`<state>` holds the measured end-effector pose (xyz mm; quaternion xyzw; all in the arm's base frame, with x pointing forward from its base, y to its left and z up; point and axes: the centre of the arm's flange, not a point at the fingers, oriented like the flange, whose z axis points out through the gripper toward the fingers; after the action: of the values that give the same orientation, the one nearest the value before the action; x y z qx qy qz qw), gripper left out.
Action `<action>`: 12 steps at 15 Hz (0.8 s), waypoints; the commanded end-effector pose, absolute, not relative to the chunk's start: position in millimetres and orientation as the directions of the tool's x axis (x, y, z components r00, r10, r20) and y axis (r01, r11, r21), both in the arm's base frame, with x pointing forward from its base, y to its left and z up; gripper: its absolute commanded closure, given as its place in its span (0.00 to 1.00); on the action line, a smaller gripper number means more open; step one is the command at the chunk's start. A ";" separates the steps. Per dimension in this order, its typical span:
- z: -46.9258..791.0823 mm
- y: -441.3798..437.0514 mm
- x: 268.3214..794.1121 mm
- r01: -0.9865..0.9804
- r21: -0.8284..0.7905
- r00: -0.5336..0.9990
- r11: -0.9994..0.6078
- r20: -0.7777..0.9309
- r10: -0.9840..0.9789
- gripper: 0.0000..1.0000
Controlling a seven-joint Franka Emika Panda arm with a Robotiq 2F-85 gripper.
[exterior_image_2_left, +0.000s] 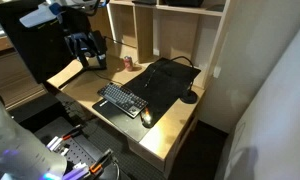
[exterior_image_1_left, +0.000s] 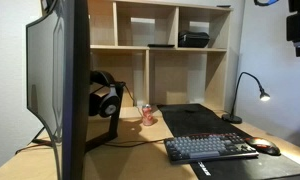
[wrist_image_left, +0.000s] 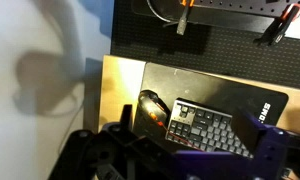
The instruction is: Move the can towards the right edge of the table
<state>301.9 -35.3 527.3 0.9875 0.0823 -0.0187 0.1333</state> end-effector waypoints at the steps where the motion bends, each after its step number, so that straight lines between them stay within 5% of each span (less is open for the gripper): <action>1: 527.3 -35.3 301.9 0.168 0.260 0.986 -0.951 -0.059 0.158 0.00; 6: 527.3 -35.3 301.9 0.167 0.260 0.986 -0.951 -0.059 0.158 0.00; 12: 578.9 -89.8 319.2 0.464 0.270 0.879 -0.843 -0.024 0.476 0.00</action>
<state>305.7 -33.0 532.0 0.9743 0.1788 -0.0058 0.1370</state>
